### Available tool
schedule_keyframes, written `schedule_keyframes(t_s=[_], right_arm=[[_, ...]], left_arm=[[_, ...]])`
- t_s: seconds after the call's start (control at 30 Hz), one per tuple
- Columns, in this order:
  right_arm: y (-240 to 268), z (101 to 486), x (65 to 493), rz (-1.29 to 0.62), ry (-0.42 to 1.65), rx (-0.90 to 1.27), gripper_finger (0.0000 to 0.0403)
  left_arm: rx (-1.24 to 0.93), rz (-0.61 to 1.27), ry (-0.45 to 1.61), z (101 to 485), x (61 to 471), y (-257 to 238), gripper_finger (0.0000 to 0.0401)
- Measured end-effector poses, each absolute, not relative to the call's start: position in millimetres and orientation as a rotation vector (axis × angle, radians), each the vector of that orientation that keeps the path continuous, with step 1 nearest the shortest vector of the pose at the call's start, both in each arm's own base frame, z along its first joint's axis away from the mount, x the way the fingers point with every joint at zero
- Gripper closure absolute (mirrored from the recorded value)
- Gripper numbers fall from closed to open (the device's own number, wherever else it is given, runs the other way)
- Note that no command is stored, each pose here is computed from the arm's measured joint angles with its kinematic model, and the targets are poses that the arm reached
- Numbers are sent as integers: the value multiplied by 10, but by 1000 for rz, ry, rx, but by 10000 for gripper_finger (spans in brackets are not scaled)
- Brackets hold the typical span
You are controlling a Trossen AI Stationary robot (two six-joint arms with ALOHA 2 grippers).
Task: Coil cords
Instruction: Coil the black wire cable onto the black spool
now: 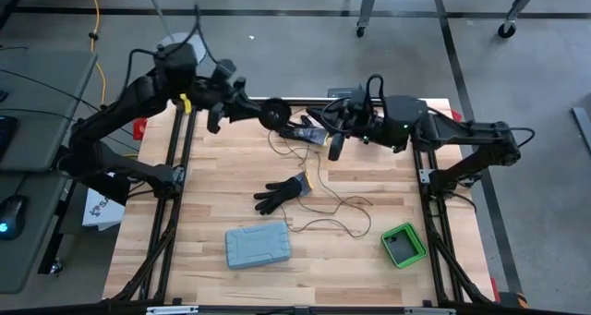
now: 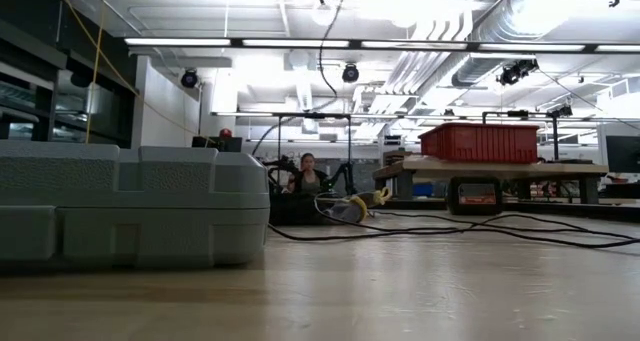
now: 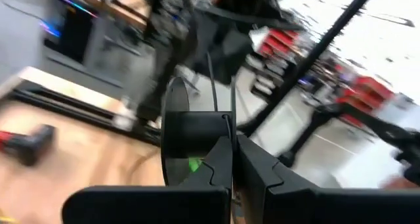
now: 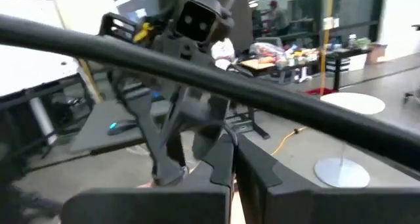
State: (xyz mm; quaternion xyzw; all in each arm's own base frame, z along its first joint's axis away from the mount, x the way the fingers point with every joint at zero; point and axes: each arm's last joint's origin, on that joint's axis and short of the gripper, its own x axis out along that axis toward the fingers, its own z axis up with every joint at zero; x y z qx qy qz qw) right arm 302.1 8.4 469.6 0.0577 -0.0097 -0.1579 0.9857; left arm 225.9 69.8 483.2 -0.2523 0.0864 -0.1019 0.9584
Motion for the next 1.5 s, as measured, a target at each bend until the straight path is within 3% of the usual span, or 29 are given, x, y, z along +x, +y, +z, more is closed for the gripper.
schedule_keyframes(t_s=[0.23, 0.57, 0.83, 1.13, 1.27, 1.5], right_arm=[[92, 4805, 2982, -282, -21, 80, 403], [89, 4808, 3064, -172, -57, 95, 403], [134, 4843, 3079, -123, -100, 108, 397], [117, 4885, 3075, -151, -150, 181, 391], [112, 4813, 3175, -189, -140, 201, 368], [117, 4685, 3357, -216, -121, 200, 287]], left_arm=[[-612, -414, 236, 4720, 2592, 671, 401], [-678, -722, 104, 4783, 3062, 637, 401], [-592, -750, -95, 4887, 3133, 706, 401], [-527, -655, -239, 4923, 3160, 741, 401], [-499, -660, -307, 4987, 3120, 732, 401], [-491, -637, -400, 5043, 3096, 735, 401]])
